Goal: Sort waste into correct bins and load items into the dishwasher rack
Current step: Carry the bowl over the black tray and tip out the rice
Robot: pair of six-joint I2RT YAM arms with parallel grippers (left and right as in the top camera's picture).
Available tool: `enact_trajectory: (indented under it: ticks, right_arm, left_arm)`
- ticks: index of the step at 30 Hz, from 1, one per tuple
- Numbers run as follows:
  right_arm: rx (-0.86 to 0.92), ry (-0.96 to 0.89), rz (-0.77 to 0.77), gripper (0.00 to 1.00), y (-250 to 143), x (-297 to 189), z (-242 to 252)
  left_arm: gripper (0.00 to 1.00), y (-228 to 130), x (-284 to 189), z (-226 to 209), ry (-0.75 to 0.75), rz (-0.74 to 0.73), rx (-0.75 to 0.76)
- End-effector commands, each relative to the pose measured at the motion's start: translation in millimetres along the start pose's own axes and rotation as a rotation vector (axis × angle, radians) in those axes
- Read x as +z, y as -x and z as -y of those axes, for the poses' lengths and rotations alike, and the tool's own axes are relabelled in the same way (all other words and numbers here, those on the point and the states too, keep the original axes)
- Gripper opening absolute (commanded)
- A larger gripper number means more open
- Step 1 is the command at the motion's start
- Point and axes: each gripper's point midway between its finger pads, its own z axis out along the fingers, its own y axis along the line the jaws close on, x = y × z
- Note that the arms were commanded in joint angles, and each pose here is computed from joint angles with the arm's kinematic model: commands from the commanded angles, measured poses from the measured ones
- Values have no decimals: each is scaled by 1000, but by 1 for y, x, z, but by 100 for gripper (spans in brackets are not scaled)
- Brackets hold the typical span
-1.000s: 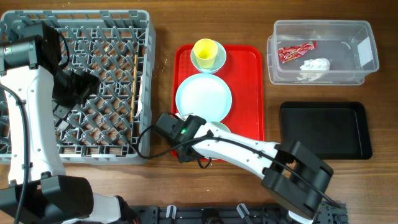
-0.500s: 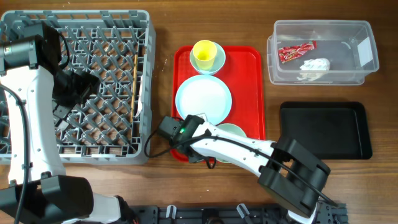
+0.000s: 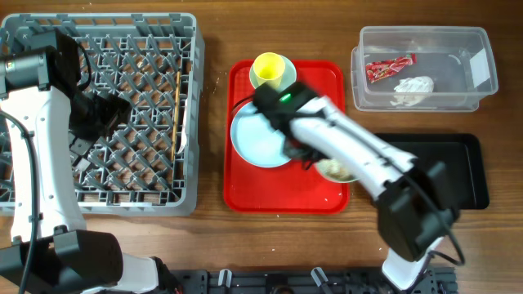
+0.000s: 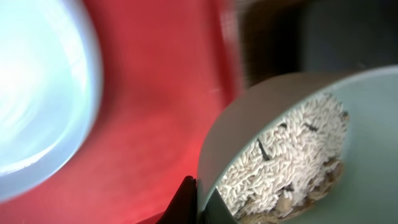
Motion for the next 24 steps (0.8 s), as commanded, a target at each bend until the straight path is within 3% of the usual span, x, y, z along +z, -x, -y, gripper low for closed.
enact_trajectory:
  ticks: [1,8,17,24]
  right_arm:
    - [212,79,20,4,35,-25,64]
    - [274,407,-76,4,68,-21,147]
    - [341,933,-94,4,71,12,185]
    - [502,1180,-41,4,67,26,208]
  left_arm:
    - [100,1,-4,-2,-9,12,-4]
    - [100,1,-4,-2,-9,12,-4]
    - [100,1,-4,-2,-9,12,-4]
    - [100,1,-4,-2,-9,12,-4]
